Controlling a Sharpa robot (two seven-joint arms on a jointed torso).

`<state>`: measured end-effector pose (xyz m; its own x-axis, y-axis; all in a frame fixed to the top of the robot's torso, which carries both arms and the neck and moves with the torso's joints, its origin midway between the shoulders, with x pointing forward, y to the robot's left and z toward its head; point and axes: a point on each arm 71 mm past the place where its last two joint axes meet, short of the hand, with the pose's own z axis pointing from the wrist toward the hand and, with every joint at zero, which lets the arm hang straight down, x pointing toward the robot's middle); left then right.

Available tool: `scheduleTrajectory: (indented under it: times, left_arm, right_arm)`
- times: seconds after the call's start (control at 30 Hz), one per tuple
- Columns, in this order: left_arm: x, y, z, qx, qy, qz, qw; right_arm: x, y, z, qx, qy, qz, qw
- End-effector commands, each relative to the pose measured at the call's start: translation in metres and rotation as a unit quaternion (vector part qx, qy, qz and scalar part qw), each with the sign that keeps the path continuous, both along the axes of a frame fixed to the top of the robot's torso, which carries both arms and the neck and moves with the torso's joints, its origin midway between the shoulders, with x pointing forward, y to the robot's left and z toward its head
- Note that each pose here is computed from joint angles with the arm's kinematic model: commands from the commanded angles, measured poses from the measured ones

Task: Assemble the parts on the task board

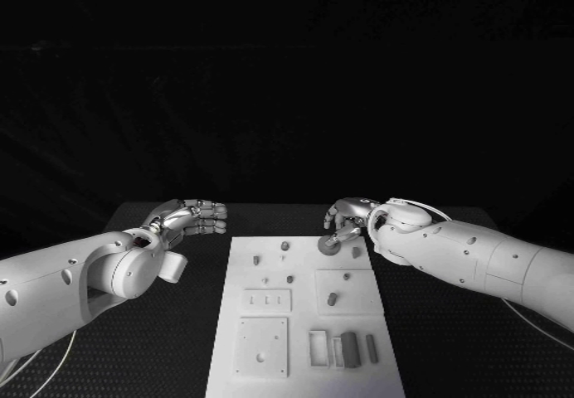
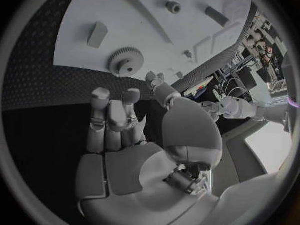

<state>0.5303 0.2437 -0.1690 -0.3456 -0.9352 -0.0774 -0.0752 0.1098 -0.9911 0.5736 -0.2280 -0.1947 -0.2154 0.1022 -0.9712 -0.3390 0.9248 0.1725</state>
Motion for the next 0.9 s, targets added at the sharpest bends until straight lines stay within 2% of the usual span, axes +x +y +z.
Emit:
scheduleTrajectory:
  times: [0.03,0.23,0.47,0.9]
  left_arm:
    - [0.0001,-0.002,0.002,0.0,-0.008,-0.008,1.0]
    - [-0.0003,0.0,0.002,0.001,-0.008,-0.007,1.0]
    - [0.0005,-0.001,0.0019,0.001,-0.008,-0.007,1.0]
    - [0.0008,-0.002,0.0017,0.001,-0.007,-0.008,1.0]
  right_arm:
    - [-0.001,0.003,-0.005,-0.02,0.005,0.017,1.0]
    - [-0.001,0.002,-0.011,-0.03,-0.01,0.01,0.999]
    - [-0.002,0.003,-0.014,-0.036,-0.015,0.008,0.999]
    - [-0.002,0.005,-0.027,-0.044,0.002,0.006,0.999]
